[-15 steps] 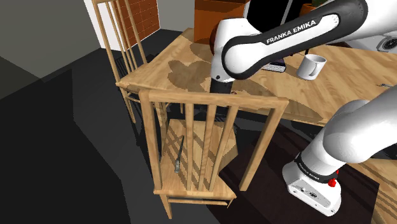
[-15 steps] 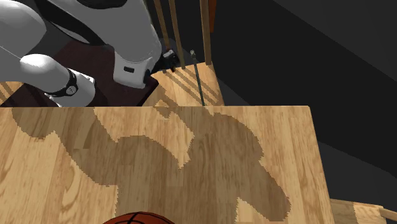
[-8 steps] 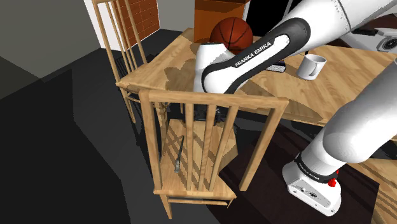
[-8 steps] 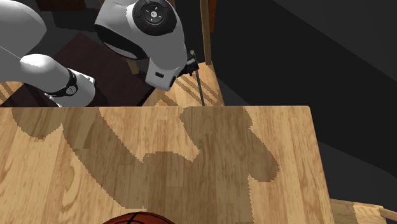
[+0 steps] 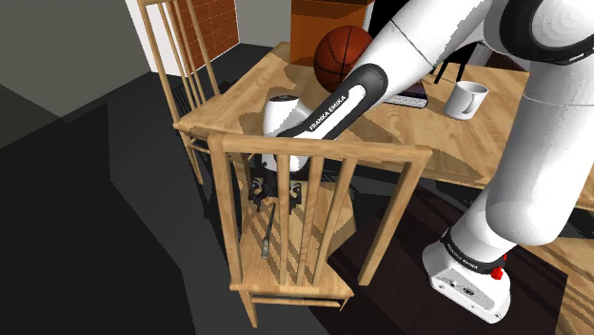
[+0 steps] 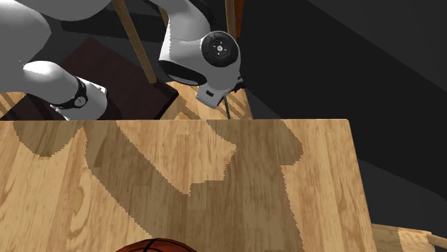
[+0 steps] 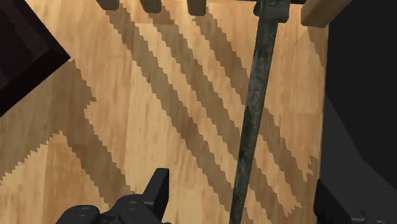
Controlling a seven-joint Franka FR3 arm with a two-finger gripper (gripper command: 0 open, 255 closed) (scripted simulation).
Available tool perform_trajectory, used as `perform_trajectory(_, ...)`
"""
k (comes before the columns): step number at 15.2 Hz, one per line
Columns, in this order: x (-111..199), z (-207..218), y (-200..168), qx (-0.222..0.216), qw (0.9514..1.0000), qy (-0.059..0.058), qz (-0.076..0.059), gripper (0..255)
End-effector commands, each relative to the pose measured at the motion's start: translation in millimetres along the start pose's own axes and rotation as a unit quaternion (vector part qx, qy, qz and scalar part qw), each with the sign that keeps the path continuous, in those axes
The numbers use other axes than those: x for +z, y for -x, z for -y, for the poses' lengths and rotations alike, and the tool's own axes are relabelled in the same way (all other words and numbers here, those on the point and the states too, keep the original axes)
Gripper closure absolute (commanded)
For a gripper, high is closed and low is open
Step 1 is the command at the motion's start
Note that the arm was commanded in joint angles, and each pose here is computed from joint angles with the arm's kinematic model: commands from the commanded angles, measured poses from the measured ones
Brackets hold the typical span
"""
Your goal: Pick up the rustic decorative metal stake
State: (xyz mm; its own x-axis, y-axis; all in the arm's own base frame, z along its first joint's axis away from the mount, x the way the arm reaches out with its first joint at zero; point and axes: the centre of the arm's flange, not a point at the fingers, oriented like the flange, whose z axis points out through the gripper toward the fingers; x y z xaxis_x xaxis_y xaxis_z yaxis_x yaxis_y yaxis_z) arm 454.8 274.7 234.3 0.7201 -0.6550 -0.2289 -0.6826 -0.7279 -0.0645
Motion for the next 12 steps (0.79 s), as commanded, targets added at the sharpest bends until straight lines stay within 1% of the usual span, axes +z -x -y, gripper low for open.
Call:
perform_trajectory(1, 13.6, 9.6, -3.4, 0.011, 0.9999, -0.001, 0.002, 0)
perform_trajectory(8, 52.4, 7.0, -12.6, 0.011, 0.9999, -0.001, 0.002, 0)
perform_trajectory(10, 52.5, 7.0, -12.5, 0.011, 0.9999, -0.001, 0.002, 0)
perform_trajectory(11, 52.0, 6.5, -13.1, 0.011, 0.9999, -0.001, 0.002, 255)
perform_trajectory(12, 52.1, 6.4, -13.2, 0.011, 0.9999, -0.001, 0.002, 255)
